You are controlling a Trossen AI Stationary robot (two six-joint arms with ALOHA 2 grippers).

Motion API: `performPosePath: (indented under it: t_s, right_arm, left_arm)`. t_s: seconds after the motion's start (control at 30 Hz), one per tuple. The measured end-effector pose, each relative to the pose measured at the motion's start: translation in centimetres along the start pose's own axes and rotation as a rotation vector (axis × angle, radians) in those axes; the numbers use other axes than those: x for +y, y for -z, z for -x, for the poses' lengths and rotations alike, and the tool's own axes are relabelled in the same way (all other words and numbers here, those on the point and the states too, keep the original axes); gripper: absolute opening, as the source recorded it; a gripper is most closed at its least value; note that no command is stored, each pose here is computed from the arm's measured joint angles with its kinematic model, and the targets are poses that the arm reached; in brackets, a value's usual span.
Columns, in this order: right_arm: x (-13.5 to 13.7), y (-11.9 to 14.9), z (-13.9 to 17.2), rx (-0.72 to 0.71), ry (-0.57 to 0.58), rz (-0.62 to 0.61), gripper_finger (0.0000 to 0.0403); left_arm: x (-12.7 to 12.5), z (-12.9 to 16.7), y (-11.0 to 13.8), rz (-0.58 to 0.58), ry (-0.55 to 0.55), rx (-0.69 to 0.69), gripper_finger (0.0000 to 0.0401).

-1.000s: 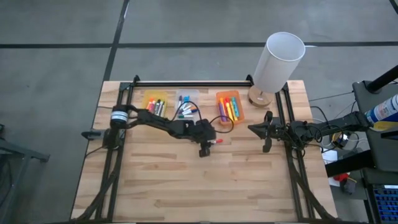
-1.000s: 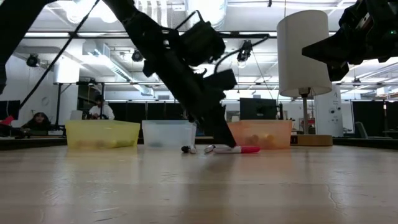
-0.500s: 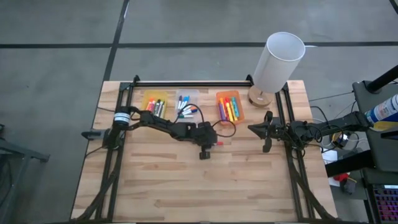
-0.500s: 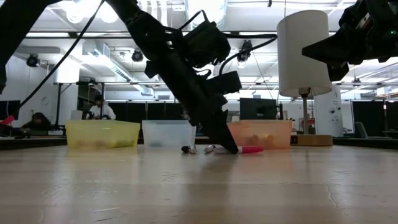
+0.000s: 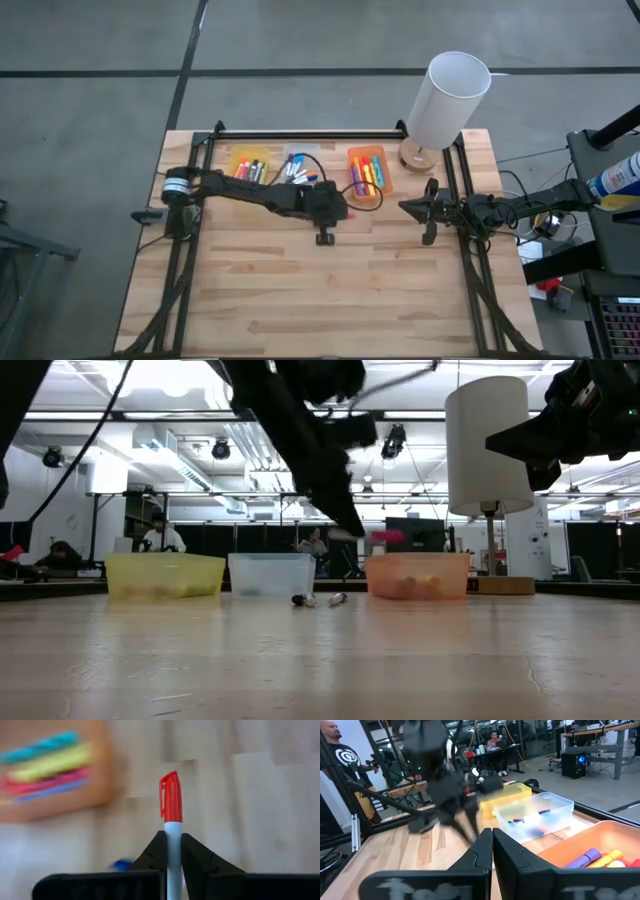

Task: Pick & Place Markers
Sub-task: Put the small red highlighter pen into the transparent bin

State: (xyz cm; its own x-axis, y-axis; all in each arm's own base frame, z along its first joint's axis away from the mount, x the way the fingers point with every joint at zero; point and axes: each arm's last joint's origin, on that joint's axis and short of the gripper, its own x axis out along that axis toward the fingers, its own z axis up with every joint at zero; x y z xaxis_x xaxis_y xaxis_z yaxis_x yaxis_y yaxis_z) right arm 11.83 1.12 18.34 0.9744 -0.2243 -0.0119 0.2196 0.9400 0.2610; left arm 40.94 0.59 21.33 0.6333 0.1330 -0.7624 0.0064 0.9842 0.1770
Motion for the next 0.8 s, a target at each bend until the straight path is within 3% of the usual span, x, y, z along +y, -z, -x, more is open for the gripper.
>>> performPosePath:
  t_s: [0.2,0.47,0.63,0.8]
  right_arm:
    - [0.0,0.0,0.0,0.001,-0.001,0.001,0.0009]
    - [0.0,0.0,0.0,0.0,-0.001,0.0,0.0009]
    - [0.0,0.0,0.0,0.0,-0.001,0.0,0.0009]
    - [0.0,0.0,0.0,-0.001,-0.001,0.0,0.0009]
  left_arm:
    - [2.9,4.6,0.1,-0.023,-0.238,0.057,0.0027]
    - [8.8,7.2,3.7,0.163,-0.373,0.064,0.0026]
    - [12.3,6.6,7.2,0.362,-0.431,0.116,0.0029]
    - [14.0,5.1,10.0,0.52,-0.317,0.123,0.0036]
